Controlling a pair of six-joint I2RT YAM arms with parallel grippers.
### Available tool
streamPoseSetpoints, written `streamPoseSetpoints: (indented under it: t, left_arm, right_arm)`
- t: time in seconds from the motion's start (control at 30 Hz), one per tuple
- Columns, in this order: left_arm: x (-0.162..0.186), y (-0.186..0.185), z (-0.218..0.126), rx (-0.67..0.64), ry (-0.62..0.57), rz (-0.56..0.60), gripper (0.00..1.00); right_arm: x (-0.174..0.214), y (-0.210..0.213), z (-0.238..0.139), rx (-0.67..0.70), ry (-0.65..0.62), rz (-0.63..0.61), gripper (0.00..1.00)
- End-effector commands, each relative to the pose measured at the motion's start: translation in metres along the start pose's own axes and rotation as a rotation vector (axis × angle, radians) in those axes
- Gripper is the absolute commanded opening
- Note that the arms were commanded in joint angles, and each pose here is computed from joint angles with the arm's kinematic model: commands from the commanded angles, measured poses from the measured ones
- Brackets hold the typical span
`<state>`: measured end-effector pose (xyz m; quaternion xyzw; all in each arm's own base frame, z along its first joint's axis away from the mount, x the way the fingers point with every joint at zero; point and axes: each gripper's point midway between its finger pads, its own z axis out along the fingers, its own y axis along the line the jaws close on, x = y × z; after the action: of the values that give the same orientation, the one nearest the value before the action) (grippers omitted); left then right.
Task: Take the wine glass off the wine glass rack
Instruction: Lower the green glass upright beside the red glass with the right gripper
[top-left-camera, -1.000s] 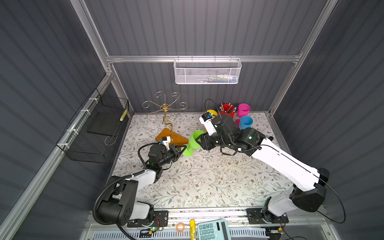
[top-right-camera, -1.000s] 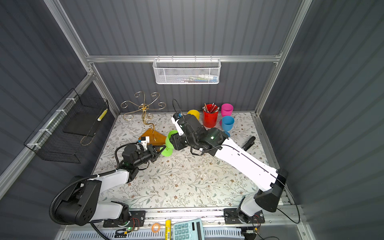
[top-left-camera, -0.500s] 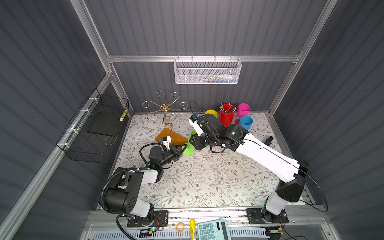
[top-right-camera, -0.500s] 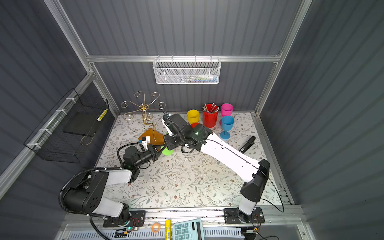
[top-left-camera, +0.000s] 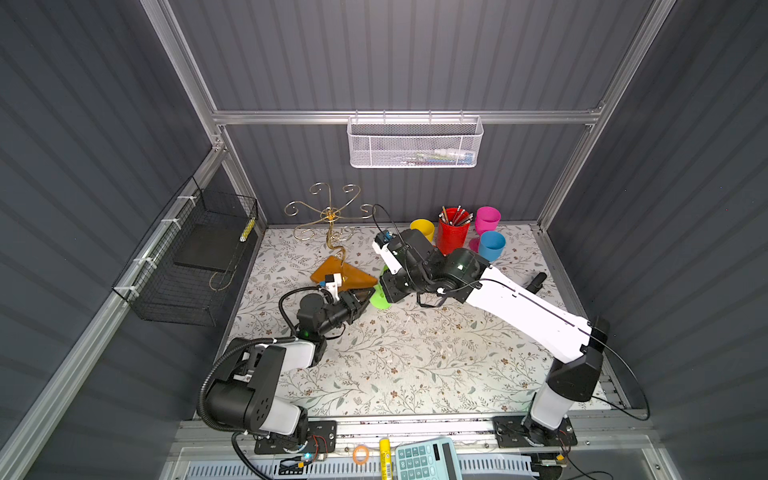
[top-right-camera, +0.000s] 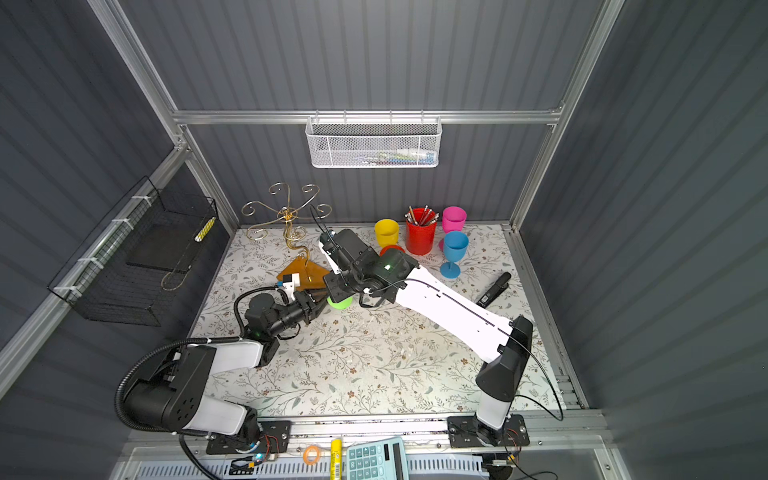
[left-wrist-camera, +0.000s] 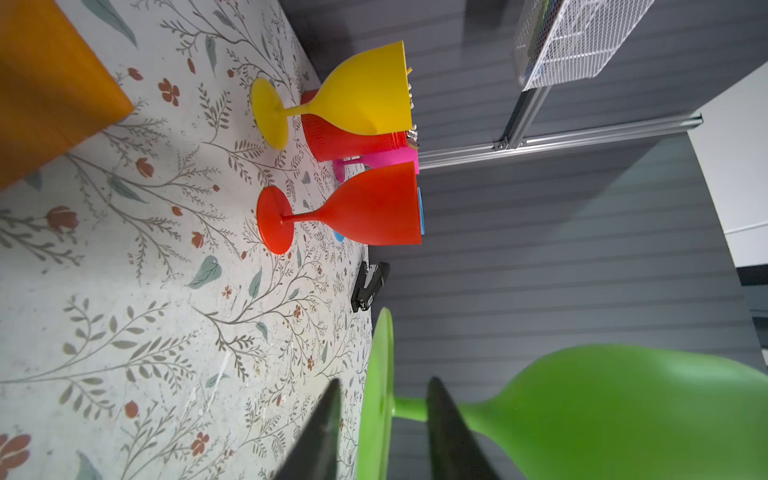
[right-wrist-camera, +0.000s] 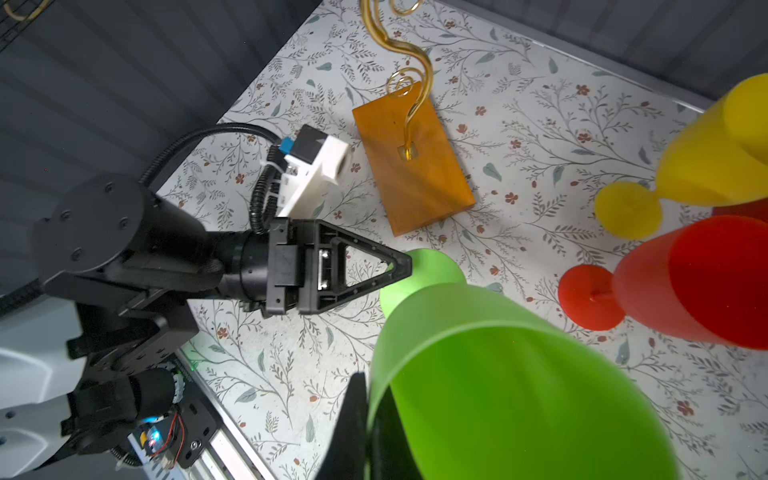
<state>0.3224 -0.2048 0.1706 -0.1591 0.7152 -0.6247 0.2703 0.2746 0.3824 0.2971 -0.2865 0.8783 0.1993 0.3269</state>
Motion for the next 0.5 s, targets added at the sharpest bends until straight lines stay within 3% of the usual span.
streamPoseSetpoints:
  t: [0.0,0.13,0.47]
  left_arm:
    - [0.000,-0.004,-0.002,-0.034,-0.001,0.038,0.77]
    - [0.001,-0.001,-0.011,-0.123,-0.007,0.076,0.99]
    - [0.003,-0.008,-0.042,-0.312,-0.020,0.218,1.00]
  right_arm:
    - [-0.008,-0.013,-0.022,0.060,-0.037,-0.002,0.00]
    - [-0.003,-0.030,-0.038,0.123,-0.040,-0.010,0.00]
    - [0.020,-0.106,-0.098,0.305,-0.046,0.086,0.00]
